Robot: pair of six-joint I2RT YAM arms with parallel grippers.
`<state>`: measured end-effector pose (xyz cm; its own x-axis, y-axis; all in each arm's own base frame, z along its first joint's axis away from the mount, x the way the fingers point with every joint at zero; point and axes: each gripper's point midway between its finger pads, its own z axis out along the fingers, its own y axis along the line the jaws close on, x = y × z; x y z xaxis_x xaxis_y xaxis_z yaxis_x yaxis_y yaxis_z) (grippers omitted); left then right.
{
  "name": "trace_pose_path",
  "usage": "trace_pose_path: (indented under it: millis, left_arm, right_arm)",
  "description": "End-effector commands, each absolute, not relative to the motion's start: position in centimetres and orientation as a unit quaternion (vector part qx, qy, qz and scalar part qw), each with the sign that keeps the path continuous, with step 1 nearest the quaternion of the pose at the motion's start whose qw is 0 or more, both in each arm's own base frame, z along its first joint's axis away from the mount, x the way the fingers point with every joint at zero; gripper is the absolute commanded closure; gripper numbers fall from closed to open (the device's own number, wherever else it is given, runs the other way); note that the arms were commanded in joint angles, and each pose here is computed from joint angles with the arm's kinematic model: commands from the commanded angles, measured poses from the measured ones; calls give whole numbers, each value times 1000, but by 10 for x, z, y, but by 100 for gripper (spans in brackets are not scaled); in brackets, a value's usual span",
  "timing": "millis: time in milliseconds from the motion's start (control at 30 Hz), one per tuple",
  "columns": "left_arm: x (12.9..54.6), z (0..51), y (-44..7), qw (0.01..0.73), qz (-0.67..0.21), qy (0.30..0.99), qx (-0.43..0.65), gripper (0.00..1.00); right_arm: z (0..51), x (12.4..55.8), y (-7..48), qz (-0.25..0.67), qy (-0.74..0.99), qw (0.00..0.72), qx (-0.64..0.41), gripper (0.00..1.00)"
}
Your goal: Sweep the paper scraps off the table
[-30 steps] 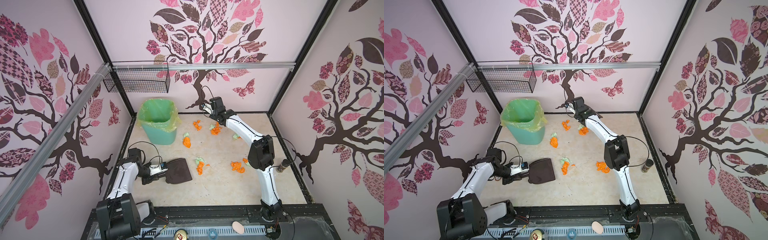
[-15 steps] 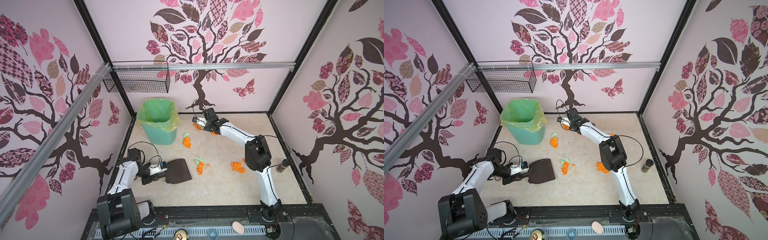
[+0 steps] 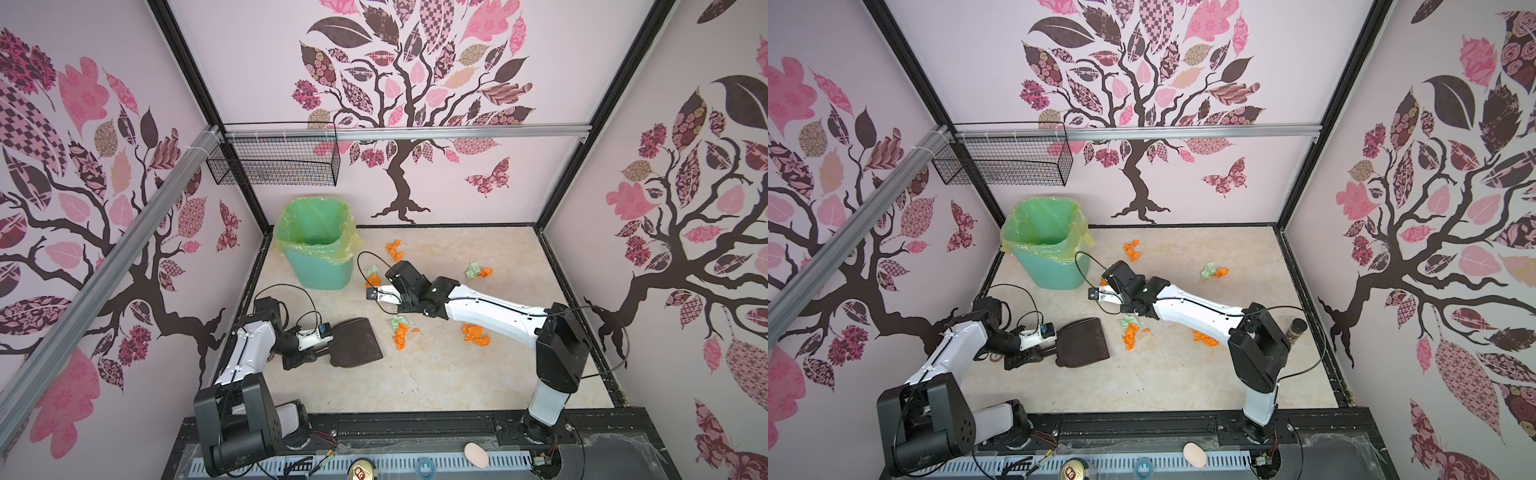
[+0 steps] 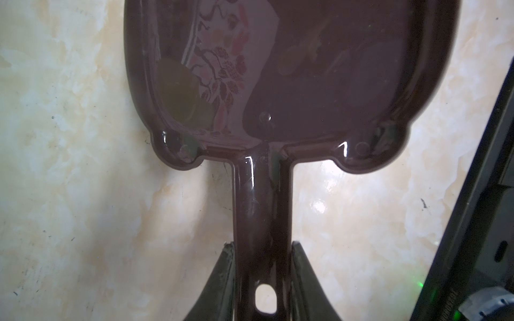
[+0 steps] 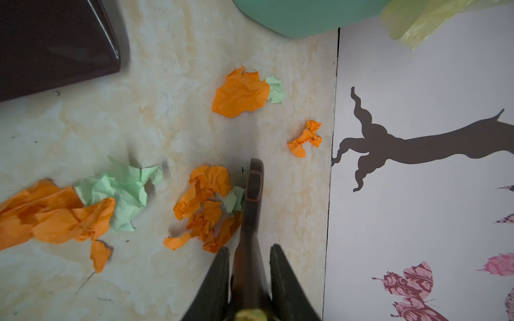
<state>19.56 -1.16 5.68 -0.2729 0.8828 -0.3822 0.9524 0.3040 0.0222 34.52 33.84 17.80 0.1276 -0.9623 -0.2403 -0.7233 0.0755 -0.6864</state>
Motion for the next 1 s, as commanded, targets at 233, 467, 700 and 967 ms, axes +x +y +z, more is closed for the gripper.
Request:
trace_pose_path:
  millis: [233, 467, 700, 967]
  left_arm:
    - [207, 65, -11, 182, -107, 790, 575, 86]
    - [203, 62, -10, 179, -111, 791, 574, 86]
    - [206, 62, -10, 181, -114, 792, 572, 86]
    - [210, 61, -9, 180, -117, 794, 569, 87]
  right_arm:
    - [253, 476, 342, -264, 607, 460, -591, 100]
    - [234, 556, 372, -265, 561, 494, -609, 100]
    - [183, 568, 375, -197, 581, 478, -628, 100]
    - [143, 545, 378, -181, 569, 431, -677, 100]
